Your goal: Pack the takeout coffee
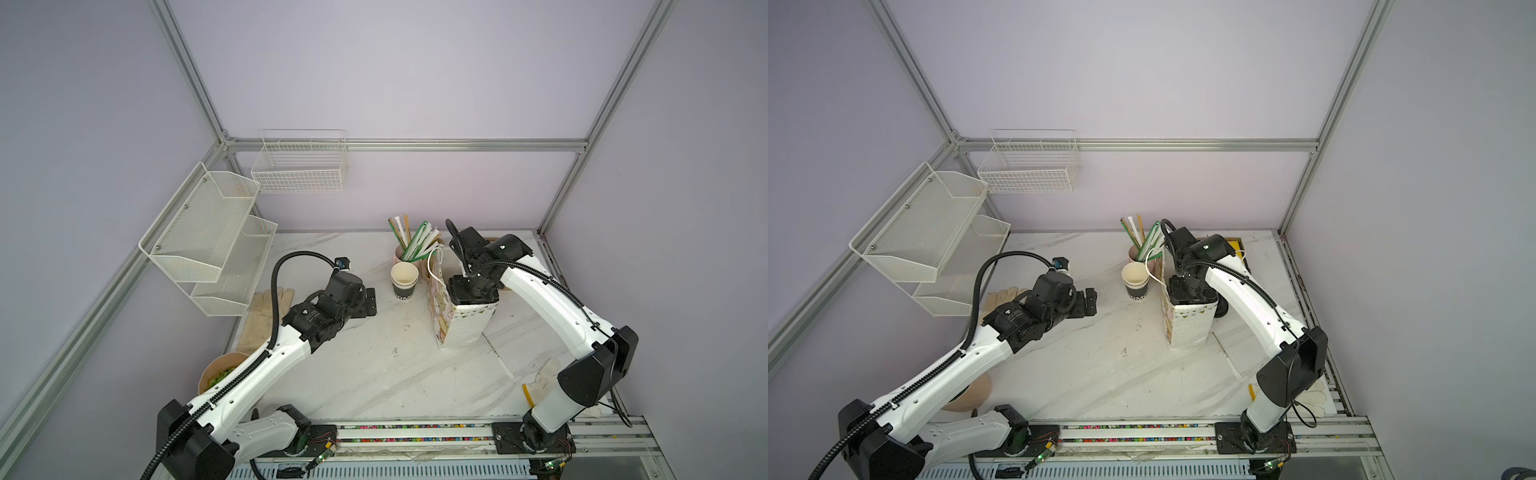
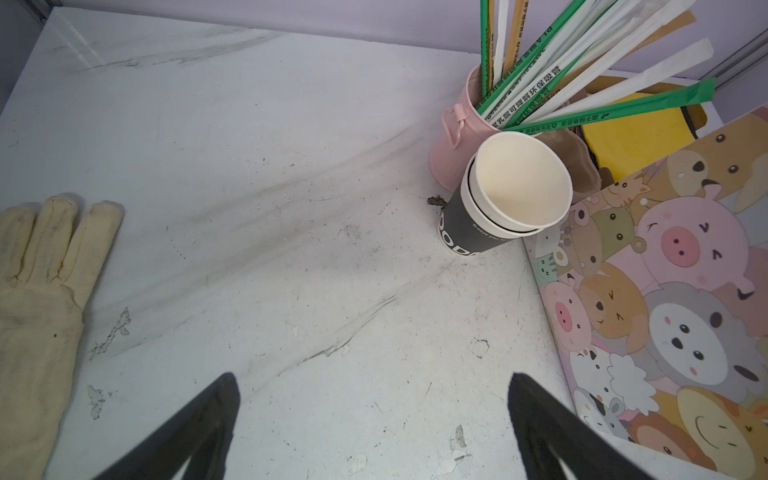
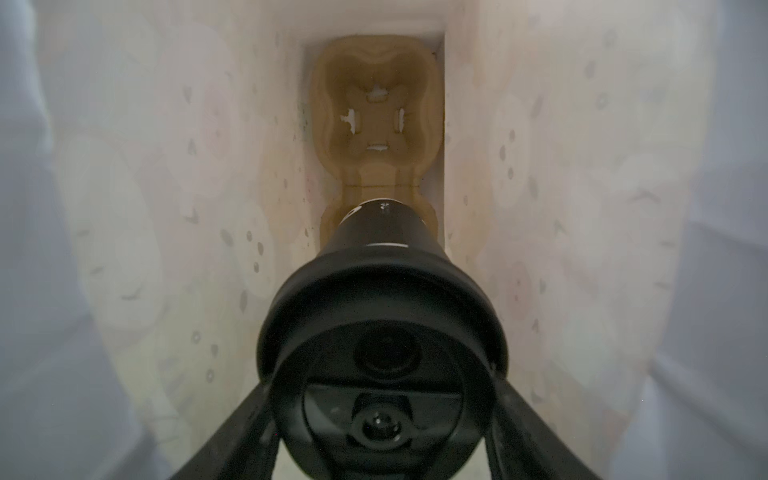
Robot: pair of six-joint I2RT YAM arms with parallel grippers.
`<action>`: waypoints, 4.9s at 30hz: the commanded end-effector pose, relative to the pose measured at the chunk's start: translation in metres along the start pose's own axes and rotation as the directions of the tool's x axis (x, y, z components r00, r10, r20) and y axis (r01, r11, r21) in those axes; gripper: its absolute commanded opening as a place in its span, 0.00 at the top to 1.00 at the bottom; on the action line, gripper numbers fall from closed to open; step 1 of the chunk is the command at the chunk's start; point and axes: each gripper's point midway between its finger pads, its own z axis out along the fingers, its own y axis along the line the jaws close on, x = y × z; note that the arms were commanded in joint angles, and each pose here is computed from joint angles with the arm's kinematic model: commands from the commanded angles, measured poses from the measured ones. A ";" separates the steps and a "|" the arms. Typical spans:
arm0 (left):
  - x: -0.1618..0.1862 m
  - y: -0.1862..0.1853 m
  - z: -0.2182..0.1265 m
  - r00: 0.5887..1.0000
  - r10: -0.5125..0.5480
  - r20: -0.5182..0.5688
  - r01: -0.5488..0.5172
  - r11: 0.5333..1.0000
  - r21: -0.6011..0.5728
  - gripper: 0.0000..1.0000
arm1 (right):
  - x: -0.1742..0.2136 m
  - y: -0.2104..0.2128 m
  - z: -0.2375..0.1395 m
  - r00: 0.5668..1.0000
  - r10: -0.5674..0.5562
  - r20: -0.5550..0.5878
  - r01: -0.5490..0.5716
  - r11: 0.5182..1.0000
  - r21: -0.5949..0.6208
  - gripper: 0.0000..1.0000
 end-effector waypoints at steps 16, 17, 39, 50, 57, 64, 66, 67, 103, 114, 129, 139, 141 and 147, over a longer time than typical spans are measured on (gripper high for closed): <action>-0.051 -0.022 -0.044 0.990 -0.052 0.128 0.037 0.992 0.119 0.00 | 0.018 -0.012 0.014 0.996 0.020 -0.087 -0.018 1.000 0.024 0.33; -0.051 -0.022 -0.044 0.990 -0.053 0.129 0.038 0.992 0.119 0.00 | 0.018 -0.012 0.015 0.996 0.022 -0.090 -0.020 0.999 0.026 0.33; -0.048 -0.023 -0.039 0.992 -0.044 0.116 0.030 0.993 0.114 0.00 | -0.004 -0.009 0.012 0.994 0.075 -0.085 -0.078 0.996 -0.031 0.35; -0.048 -0.022 -0.039 0.992 -0.039 0.118 0.027 0.994 0.110 0.00 | 0.006 -0.021 0.020 0.992 0.076 -0.102 -0.073 0.997 0.024 0.37; -0.048 -0.022 -0.039 0.992 -0.040 0.118 0.027 0.994 0.109 0.00 | 0.018 -0.021 0.021 0.990 0.073 -0.125 -0.072 0.997 0.013 0.37; -0.048 -0.022 -0.038 0.992 -0.040 0.117 0.027 0.994 0.105 0.00 | 0.026 -0.021 0.023 0.988 0.063 -0.140 -0.062 0.998 0.015 0.37; -0.048 -0.022 -0.038 0.992 -0.039 0.118 0.027 0.994 0.104 0.00 | 0.027 -0.021 0.023 0.988 0.062 -0.140 -0.061 0.998 0.016 0.37; -0.048 -0.021 -0.038 0.992 -0.040 0.119 0.028 0.994 0.102 0.00 | 0.027 -0.021 0.023 0.988 0.062 -0.141 -0.060 0.998 0.017 0.37; -0.049 -0.021 -0.039 0.992 -0.040 0.122 0.027 0.994 0.102 0.00 | 0.025 -0.015 0.044 0.977 0.075 -0.200 -0.070 0.997 0.035 0.38; -0.049 -0.021 -0.039 0.992 -0.039 0.123 0.026 0.994 0.104 0.00 | 0.029 -0.020 0.048 0.976 0.078 -0.204 -0.067 0.996 0.062 0.39; -0.049 -0.019 -0.039 0.991 -0.038 0.125 0.026 0.995 0.095 0.00 | 0.031 -0.021 0.046 0.980 0.055 -0.189 -0.043 0.997 0.066 0.39; -0.048 -0.019 -0.036 0.992 -0.036 0.119 0.025 0.996 0.091 0.00 | 0.039 -0.021 0.052 0.978 0.050 -0.204 -0.039 0.998 0.057 0.39; -0.048 -0.018 -0.036 0.992 -0.036 0.121 0.026 0.996 0.087 0.00 | 0.039 -0.020 0.051 0.979 0.048 -0.200 -0.039 0.998 0.049 0.39; -0.048 -0.018 -0.037 0.992 -0.034 0.122 0.024 0.996 0.085 0.00 | 0.041 -0.017 0.049 0.980 0.052 -0.192 -0.049 0.999 0.022 0.40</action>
